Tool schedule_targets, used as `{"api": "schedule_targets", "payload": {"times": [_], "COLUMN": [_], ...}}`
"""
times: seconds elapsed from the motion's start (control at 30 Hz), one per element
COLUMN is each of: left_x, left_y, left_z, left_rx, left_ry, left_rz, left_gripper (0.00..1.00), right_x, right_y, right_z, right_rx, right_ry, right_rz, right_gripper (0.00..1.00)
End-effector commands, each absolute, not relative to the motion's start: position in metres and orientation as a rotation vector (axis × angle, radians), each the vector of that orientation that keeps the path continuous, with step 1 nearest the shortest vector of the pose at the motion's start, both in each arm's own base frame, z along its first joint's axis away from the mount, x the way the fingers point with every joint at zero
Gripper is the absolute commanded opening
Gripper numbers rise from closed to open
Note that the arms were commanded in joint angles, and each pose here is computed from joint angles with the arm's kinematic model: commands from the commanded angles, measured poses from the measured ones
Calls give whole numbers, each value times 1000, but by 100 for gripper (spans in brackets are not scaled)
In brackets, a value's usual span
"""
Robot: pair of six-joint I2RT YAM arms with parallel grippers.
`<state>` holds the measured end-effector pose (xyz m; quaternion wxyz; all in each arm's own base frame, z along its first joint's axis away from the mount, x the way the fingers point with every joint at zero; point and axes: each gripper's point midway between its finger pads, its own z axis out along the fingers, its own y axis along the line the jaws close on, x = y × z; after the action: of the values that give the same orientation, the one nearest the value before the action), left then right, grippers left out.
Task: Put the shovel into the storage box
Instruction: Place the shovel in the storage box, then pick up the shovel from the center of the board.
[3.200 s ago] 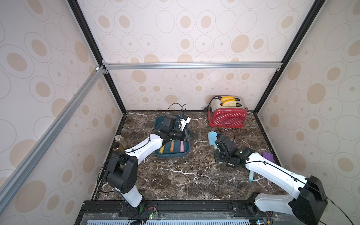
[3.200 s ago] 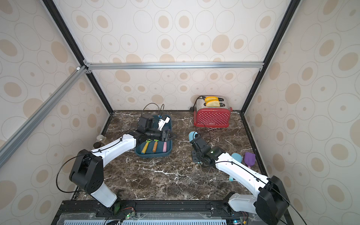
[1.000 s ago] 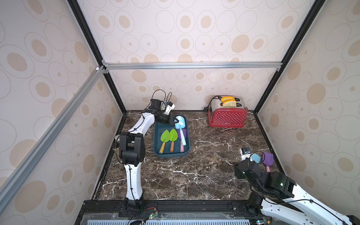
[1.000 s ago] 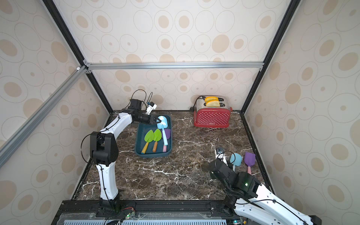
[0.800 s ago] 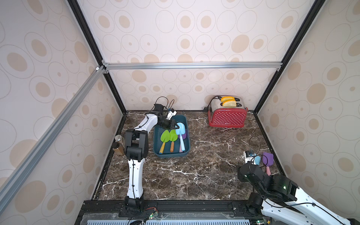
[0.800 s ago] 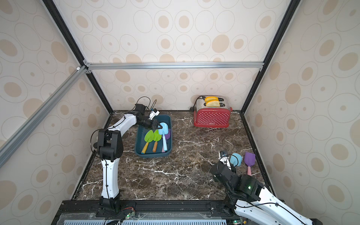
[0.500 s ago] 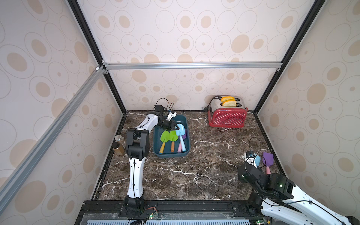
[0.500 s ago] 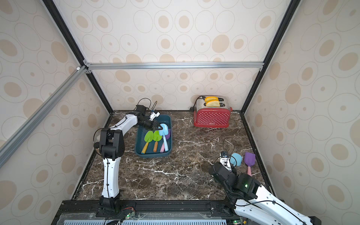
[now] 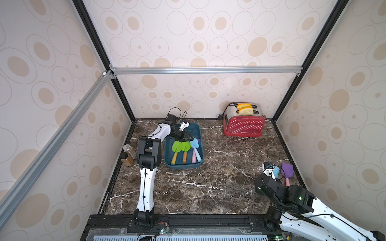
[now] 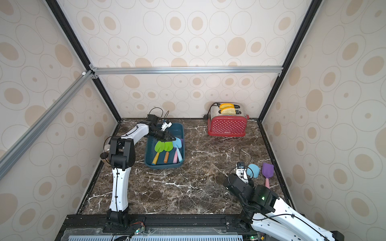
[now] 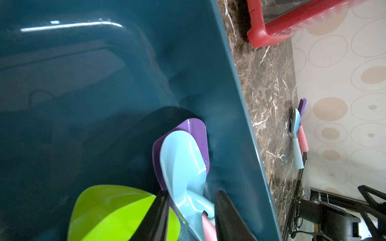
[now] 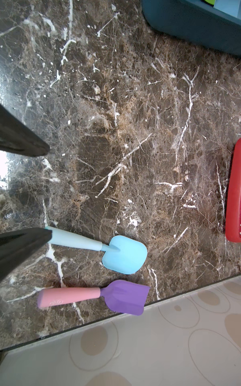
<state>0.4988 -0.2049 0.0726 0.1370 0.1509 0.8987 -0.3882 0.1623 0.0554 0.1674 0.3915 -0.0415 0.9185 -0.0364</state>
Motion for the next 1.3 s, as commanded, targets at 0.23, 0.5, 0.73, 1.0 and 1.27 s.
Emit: {"api": "schedule_targets", "payload": {"times": [0.23,0.5,0.73,1.0,1.27], "left_x": [519,511,503,488,482], "left_y": [-200,-195,-197,-196,-196], "left_z": [157,174,191,214,216], "left_rx": [459,478,471,483,490], "left_ry": [2414,2398,2331,2266,2256], "left_rz": [-999,-964,-980,-984,-984], "left_gripper": [45,50,50,51,51], "right_x": [175,200,204,206,207], "right_y": [11,-9,-5,-29,-29], "right_z": [203,160,72,64,42], "right_rx": [78,274,435,555,643], "right_ry": [2347,2497,2690,2650,2728], "right_rz": [-412,-335,-272,-351,-201], "right_gripper": [68,68,65,67,70]}}
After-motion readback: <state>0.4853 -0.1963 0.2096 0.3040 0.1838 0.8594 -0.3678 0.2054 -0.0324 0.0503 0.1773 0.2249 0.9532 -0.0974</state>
